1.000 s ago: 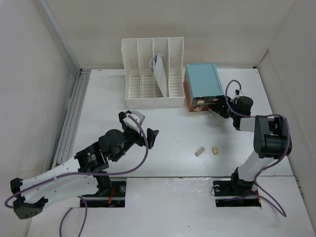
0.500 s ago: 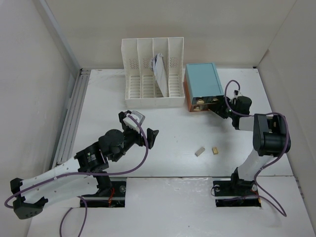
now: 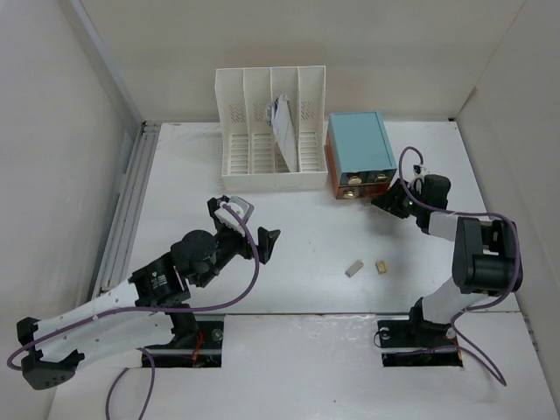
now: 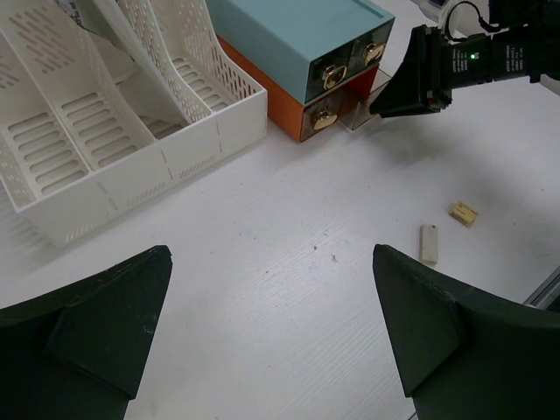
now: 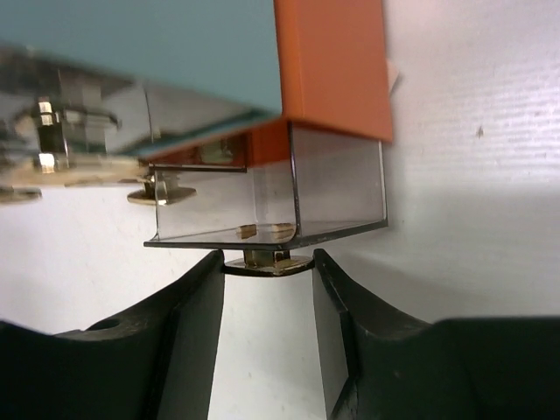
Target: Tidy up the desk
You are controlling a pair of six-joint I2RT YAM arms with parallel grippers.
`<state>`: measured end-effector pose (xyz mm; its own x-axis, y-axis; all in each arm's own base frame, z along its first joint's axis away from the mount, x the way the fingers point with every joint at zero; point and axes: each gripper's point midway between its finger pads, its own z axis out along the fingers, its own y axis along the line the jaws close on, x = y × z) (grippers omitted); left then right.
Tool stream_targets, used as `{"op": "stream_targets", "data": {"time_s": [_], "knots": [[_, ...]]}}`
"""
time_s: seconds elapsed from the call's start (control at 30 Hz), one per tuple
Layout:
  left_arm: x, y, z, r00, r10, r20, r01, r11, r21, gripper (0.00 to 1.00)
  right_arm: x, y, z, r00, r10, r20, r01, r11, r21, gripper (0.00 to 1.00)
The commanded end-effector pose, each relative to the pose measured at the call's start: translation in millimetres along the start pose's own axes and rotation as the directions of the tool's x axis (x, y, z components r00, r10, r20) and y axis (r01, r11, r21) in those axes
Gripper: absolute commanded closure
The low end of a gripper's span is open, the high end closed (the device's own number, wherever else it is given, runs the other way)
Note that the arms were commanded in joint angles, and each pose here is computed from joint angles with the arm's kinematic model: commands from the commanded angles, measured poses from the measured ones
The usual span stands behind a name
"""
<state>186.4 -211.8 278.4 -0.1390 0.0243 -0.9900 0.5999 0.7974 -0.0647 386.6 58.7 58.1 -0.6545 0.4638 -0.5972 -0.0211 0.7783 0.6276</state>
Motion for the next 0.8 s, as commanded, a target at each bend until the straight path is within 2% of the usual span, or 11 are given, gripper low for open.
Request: {"op": "stream_targets", "data": {"time_s": [0.0, 0.07, 0.13, 0.2, 0.23, 0.3, 0.4, 0.57, 0.63, 0.77], "knots": [[-13.3, 0.4, -0.4, 0.998, -0.025, 0.057, 0.025, 1.000, 0.000, 0.00, 32.7, 18.8, -15.7, 0.988, -0.088, -0.129, 0.073, 0.991, -0.115, 0.73], [-13.3, 0.4, -0.4, 0.998, -0.025, 0.057, 0.025, 1.000, 0.000, 0.00, 43.9, 18.3, -19.4, 0.982, -0.074, -0.175, 0.054, 0.992, -0.118, 0.72], [-15.5, 1.0, -2.2, 0.997, -0.029, 0.065, 0.029, 1.000, 0.001, 0.00, 40.3, 20.4, -20.5, 0.982, -0.086, -0.169, 0.066, 0.990, -0.122, 0.64], [-15.5, 1.0, -2.2, 0.997, -0.029, 0.065, 0.029, 1.000, 0.001, 0.00, 37.9, 22.1, -21.8, 0.982, -0.101, -0.160, 0.081, 0.989, -0.127, 0.49], [-15.5, 1.0, -2.2, 0.997, -0.029, 0.065, 0.029, 1.000, 0.001, 0.00, 35.5, 24.1, -23.0, 0.983, -0.107, -0.151, 0.088, 0.988, -0.130, 0.33], [-15.5, 1.0, -2.2, 0.997, -0.029, 0.065, 0.029, 1.000, 0.001, 0.00, 33.0, 27.8, -25.1, 0.982, -0.126, -0.141, 0.106, 0.984, -0.144, 0.20], [-15.3, -0.7, -2.2, 0.998, -0.029, 0.064, 0.028, 1.000, 0.010, 0.00, 24.2, 27.8, -31.3, 0.985, -0.136, -0.103, 0.123, 0.984, -0.127, 0.09], [-15.3, -0.7, -2.2, 0.998, -0.029, 0.064, 0.028, 1.000, 0.010, 0.00, 5.2, 34.9, -40.7, 0.984, -0.173, -0.033, 0.167, 0.977, -0.133, 0.07], [-17.5, -0.1, -4.0, 0.997, -0.033, 0.072, 0.032, 0.999, 0.011, 0.00, -9.1, 48.2, -53.0, 0.974, -0.224, 0.028, 0.226, 0.961, -0.157, 0.11], [-17.3, -1.7, -4.0, 0.997, -0.033, 0.071, 0.032, 0.999, 0.020, 0.00, -20.6, 89.1, -86.5, 0.898, -0.420, 0.128, 0.439, 0.859, -0.263, 0.26]]}}
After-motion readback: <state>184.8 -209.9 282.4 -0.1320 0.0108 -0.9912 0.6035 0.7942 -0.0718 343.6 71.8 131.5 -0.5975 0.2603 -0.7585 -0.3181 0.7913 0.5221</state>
